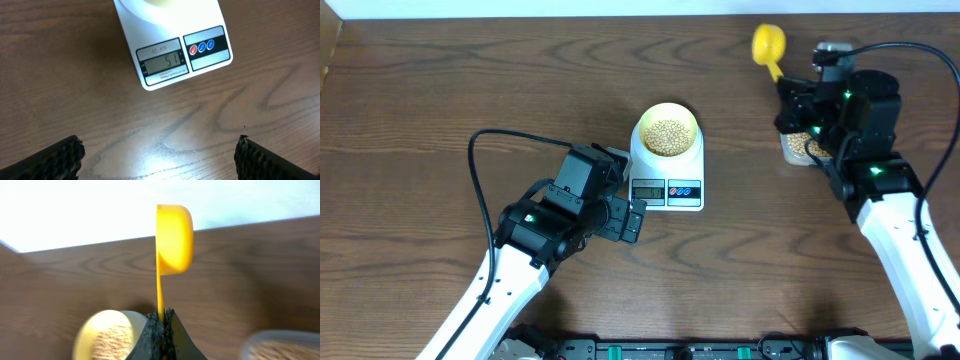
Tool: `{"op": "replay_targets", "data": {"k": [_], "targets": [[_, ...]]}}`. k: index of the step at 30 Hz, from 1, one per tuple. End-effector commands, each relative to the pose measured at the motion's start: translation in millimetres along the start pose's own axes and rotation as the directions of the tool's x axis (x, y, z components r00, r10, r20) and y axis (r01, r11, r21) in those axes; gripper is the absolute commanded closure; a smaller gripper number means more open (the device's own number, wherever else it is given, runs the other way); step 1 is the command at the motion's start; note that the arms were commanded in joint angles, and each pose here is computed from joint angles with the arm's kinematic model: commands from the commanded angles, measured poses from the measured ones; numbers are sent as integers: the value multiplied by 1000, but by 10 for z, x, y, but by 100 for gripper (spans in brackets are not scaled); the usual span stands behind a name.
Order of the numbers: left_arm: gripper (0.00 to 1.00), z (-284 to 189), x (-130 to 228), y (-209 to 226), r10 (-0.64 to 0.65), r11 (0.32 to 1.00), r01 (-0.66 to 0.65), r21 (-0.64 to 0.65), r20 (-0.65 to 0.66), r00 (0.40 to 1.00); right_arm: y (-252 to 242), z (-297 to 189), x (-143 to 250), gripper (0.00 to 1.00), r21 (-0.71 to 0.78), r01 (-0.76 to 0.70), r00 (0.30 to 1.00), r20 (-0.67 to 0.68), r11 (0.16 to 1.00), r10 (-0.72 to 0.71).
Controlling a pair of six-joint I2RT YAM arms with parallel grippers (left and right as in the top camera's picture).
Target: Scoop item into bowl and weigh 50g on scale
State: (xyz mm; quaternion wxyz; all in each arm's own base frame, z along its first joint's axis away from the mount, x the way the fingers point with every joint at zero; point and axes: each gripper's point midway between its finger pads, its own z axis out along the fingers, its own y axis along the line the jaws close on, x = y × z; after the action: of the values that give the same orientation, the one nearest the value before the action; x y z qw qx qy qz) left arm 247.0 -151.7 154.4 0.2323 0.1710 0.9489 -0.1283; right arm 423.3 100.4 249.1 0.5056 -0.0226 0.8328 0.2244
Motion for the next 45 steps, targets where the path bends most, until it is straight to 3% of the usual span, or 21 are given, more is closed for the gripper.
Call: {"op": "replay_targets", "data": {"k": [1, 12, 20, 29, 45], "targets": [[2, -4, 1, 18, 12, 1000, -12, -5, -1, 1000, 267, 170, 161, 99, -123, -23, 998, -56, 992, 16], [2, -4, 1, 18, 12, 1000, -12, -5, -1, 1000, 664, 613, 732, 99, -254, 260, 948, -118, 932, -297], [2, -4, 1, 18, 12, 1000, -12, -5, -1, 1000, 726, 590, 936, 99, -278, 264, 929, -184, 924, -321], [2, -4, 1, 18, 12, 1000, -12, -5, -1, 1000, 855, 547, 1171, 99, -347, 410, 847, -197, 843, -493], [2, -4, 1, 18, 12, 1000, -12, -5, -1, 1000, 764, 550, 1246, 99, -311, 415, 836, -242, 855, -493]]}}
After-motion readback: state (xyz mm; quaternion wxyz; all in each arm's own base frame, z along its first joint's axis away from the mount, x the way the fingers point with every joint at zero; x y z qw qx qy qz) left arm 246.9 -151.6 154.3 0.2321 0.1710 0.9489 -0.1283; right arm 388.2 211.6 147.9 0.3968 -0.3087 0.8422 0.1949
